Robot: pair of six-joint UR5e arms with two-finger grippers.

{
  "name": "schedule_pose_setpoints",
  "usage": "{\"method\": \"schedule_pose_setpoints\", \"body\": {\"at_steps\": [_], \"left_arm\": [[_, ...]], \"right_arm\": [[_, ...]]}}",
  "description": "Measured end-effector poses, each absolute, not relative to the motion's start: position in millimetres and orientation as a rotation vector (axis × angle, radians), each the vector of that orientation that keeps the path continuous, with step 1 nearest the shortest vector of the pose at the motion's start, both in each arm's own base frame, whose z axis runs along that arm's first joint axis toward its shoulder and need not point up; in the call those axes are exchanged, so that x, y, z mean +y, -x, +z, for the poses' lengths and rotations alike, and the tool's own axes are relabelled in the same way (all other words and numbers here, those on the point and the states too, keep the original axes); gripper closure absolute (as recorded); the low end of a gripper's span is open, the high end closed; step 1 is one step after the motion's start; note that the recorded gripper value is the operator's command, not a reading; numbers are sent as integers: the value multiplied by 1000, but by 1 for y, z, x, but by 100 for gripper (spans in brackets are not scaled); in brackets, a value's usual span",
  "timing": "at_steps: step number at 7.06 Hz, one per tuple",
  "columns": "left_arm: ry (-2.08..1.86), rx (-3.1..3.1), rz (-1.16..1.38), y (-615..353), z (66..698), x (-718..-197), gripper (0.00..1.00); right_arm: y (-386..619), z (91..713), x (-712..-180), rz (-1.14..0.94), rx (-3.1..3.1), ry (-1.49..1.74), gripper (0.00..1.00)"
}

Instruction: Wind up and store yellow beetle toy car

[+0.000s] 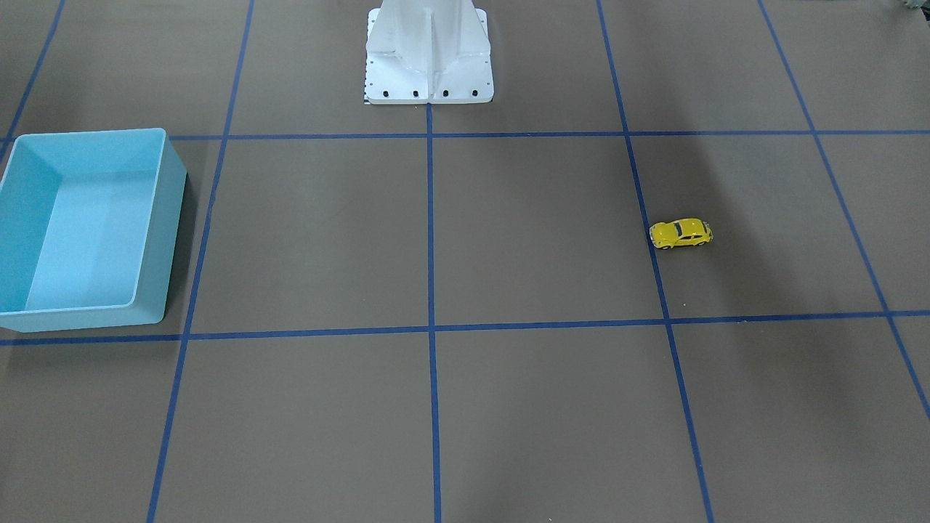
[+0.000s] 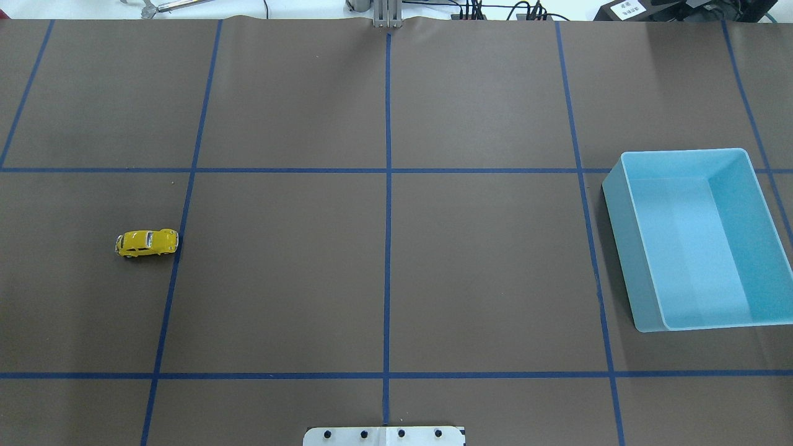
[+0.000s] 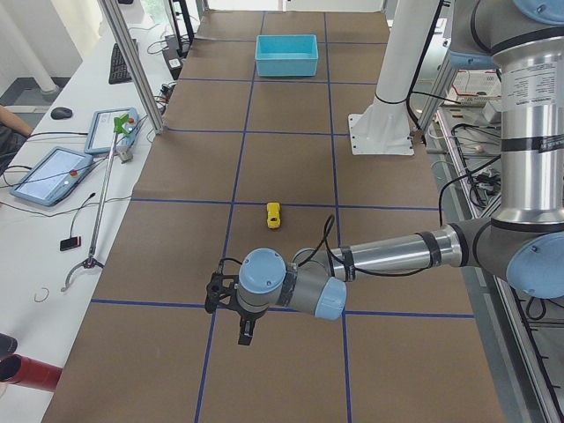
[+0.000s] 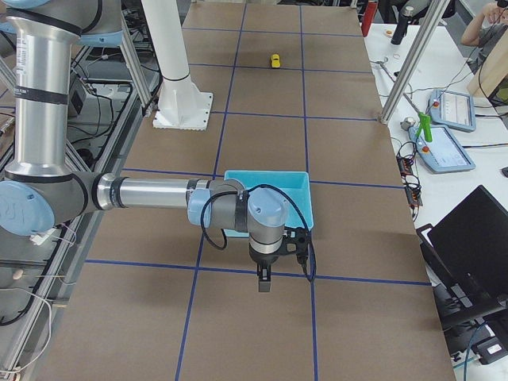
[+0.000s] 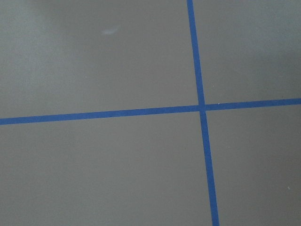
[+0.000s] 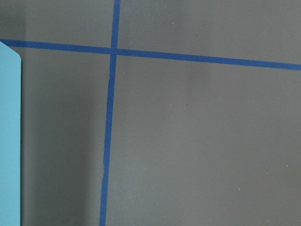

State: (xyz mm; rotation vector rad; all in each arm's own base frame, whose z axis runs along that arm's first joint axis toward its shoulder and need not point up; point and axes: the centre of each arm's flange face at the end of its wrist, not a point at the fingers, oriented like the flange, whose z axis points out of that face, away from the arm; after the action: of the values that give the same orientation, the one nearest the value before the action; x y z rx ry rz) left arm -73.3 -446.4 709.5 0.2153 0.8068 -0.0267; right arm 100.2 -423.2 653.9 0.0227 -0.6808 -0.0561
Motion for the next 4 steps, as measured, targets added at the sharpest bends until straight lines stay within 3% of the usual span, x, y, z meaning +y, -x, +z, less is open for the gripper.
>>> {"method": "schedule_pose_setpoints", "body": {"at_steps": [4], "left_arm": [[-169,859,-52,69,721,-417,0]], "right_arm": [[-101,654,-423,-55,-680,-22,0]]}}
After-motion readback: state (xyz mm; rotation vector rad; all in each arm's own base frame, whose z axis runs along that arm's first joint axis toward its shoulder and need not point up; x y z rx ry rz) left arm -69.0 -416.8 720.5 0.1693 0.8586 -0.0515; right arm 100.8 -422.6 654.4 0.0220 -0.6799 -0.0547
